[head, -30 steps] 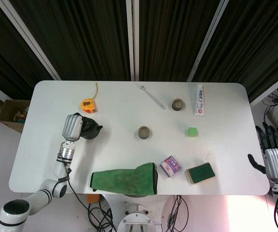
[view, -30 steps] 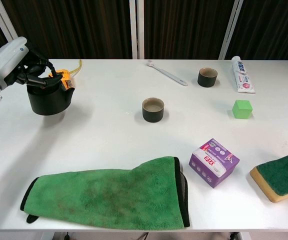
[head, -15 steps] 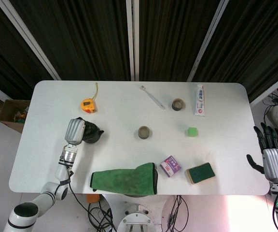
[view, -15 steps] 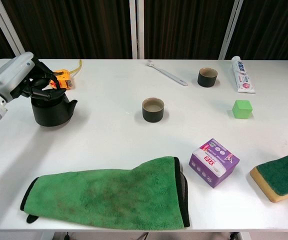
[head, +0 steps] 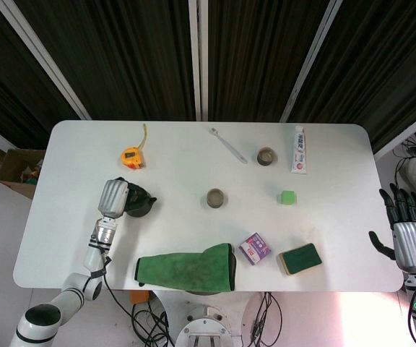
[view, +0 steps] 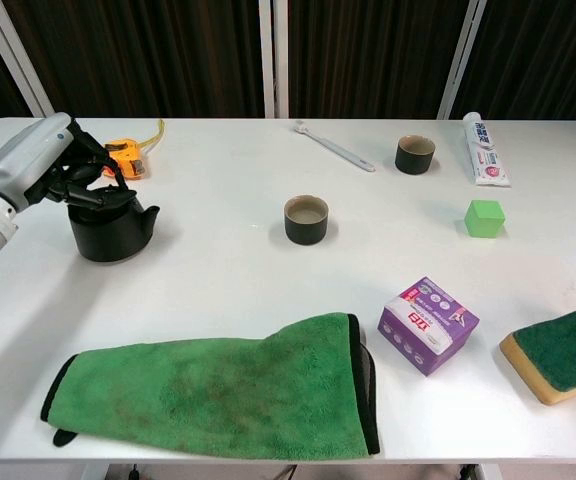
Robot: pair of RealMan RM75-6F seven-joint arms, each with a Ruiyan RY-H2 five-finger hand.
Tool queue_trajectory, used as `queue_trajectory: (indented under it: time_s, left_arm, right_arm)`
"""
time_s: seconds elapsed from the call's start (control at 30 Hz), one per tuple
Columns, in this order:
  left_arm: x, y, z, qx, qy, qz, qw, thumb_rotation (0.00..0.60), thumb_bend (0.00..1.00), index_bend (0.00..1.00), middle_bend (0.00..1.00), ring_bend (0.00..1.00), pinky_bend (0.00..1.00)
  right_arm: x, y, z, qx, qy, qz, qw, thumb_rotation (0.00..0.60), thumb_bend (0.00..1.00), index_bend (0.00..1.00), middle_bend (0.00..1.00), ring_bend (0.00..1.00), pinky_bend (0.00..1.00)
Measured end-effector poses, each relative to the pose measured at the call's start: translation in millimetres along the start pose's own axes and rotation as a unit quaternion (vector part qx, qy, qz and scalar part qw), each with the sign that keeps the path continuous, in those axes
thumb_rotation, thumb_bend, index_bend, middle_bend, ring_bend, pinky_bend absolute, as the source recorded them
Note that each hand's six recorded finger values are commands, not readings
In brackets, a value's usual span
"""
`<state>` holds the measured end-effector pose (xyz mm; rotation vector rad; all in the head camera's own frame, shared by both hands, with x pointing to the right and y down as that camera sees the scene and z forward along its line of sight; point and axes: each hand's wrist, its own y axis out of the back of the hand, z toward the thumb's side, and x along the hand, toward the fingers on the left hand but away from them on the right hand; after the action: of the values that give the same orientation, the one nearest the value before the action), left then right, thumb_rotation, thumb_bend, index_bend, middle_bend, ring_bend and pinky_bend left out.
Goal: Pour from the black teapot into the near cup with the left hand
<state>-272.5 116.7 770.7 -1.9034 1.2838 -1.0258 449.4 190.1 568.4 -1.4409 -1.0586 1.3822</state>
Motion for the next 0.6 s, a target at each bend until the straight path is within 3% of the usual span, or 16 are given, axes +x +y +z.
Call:
queue_trajectory:
  time_s: [0.43,0.6]
  left_arm:
    - [-1.8,-1.2,-2.2,-0.007,0.0,-0.003,1.0,0.595,0.15,1.0,1.0,0.98,0.58]
    - [-3.1,-1.7,-3.6,-0.001,-0.001,-0.007,1.0,0.517,0.14,1.0,1.0,0.95,0.57]
  right_arm:
    - [0.3,0.8,0.3,0.0,0.001,-0.002,1.0,0.6,0.22,0.0,0.0,0.0,0.0]
    - [0.2,0.1,0.5,0.0,0.001,-0.001,1.0,0.6,0.22,0.0,0.0,0.0,0.0]
